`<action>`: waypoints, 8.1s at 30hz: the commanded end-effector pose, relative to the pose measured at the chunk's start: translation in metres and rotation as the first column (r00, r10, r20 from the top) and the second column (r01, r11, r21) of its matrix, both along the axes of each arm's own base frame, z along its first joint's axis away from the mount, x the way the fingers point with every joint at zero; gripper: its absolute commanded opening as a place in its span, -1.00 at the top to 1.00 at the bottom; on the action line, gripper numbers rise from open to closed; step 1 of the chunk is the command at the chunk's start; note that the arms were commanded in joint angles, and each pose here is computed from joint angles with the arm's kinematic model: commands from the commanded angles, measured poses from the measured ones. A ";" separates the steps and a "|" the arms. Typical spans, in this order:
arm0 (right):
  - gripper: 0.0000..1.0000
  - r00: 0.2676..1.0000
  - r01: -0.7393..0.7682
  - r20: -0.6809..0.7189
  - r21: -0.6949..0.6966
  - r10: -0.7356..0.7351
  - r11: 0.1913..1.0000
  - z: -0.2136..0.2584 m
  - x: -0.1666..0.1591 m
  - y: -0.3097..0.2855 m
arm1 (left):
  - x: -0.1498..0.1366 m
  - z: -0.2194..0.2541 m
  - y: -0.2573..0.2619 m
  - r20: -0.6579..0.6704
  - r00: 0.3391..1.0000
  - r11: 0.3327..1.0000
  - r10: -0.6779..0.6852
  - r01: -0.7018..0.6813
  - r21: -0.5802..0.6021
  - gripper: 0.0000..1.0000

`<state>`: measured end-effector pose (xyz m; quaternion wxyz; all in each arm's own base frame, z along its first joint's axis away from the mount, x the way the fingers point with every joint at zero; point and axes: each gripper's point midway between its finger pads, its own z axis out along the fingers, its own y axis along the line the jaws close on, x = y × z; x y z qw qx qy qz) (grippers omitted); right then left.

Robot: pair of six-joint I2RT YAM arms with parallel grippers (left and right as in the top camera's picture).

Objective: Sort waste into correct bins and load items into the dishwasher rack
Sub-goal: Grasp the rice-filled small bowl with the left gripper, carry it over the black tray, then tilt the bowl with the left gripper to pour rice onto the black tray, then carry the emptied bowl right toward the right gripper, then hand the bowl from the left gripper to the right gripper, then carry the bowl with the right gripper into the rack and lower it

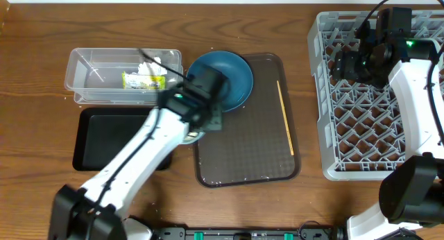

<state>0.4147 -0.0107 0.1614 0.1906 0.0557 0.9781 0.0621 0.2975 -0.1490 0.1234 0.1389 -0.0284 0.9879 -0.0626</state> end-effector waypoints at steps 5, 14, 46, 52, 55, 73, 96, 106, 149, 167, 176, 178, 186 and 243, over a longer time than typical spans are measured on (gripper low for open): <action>-0.64 1.000 -0.020 0.009 -0.019 0.021 1.000 0.005 -0.001 0.004 | 0.016 0.016 0.052 -0.015 0.998 0.989 0.061 -0.062 -0.137 0.88; -0.65 1.000 -0.018 0.005 -0.026 0.018 1.000 0.004 -0.002 0.003 | 0.020 0.017 0.100 -0.027 0.995 0.884 0.099 -0.100 -0.457 0.88; -0.65 1.000 -0.018 -0.004 -0.024 0.018 1.000 0.003 -0.004 0.003 | -0.004 0.054 0.178 -0.048 0.900 0.124 0.434 -0.113 -0.986 0.87; -0.65 1.000 -0.018 -0.006 -0.025 0.018 1.000 0.003 -0.005 0.003 | -0.004 0.054 0.178 -0.225 0.877 0.001 0.425 -0.249 -0.968 0.88; -0.65 1.000 -0.018 -0.011 -0.024 0.018 1.000 0.003 -0.006 0.003 | -0.004 0.054 0.178 -0.290 0.862 -0.045 0.416 -0.299 -0.953 0.88; -0.65 1.000 -0.017 -0.015 -0.028 0.016 0.999 0.002 -0.007 0.002 | 0.010 0.041 0.192 0.089 0.886 0.300 0.455 -0.059 -0.952 0.88; -0.66 1.000 -0.016 -0.014 -0.030 0.015 0.999 0.002 -0.007 0.002 | 0.011 0.061 0.101 0.195 0.960 0.440 0.200 0.089 -0.893 0.88; -0.66 1.000 -0.015 -0.014 -0.030 0.015 0.999 0.002 -0.007 0.002 | 0.009 0.006 0.011 0.233 0.971 0.820 -0.049 0.173 -0.546 0.87; -0.70 0.998 -0.064 -0.007 0.058 0.064 0.996 0.004 -0.007 0.019 | 0.006 0.002 -0.083 0.458 0.845 0.886 -0.276 0.408 -0.219 0.46; -0.60 0.914 -0.385 -0.066 0.169 0.400 0.907 -0.043 -0.048 0.125 | 0.002 0.043 0.095 0.413 0.898 0.975 0.154 -0.072 -0.208 0.04; -0.25 0.934 -0.333 -0.093 0.120 0.345 0.935 -0.088 -0.056 0.129 | -0.002 0.032 0.100 0.367 0.915 0.975 0.167 -0.098 -0.200 -0.03; -0.08 0.937 -0.322 -0.099 0.123 0.334 0.939 -0.097 -0.059 0.128 | -0.003 0.027 0.100 0.349 0.922 0.975 0.167 -0.102 -0.197 -0.03; 0.02 0.939 -0.297 -0.139 0.134 0.315 0.945 -0.120 -0.075 0.125 | -0.003 0.021 0.100 0.329 0.930 0.975 0.167 -0.107 -0.193 -0.04; 0.97 0.804 0.518 0.593 -0.731 0.039 0.445 0.142 0.012 -0.068 | -0.003 0.021 0.100 0.329 0.930 0.975 0.166 -0.107 -0.192 -0.08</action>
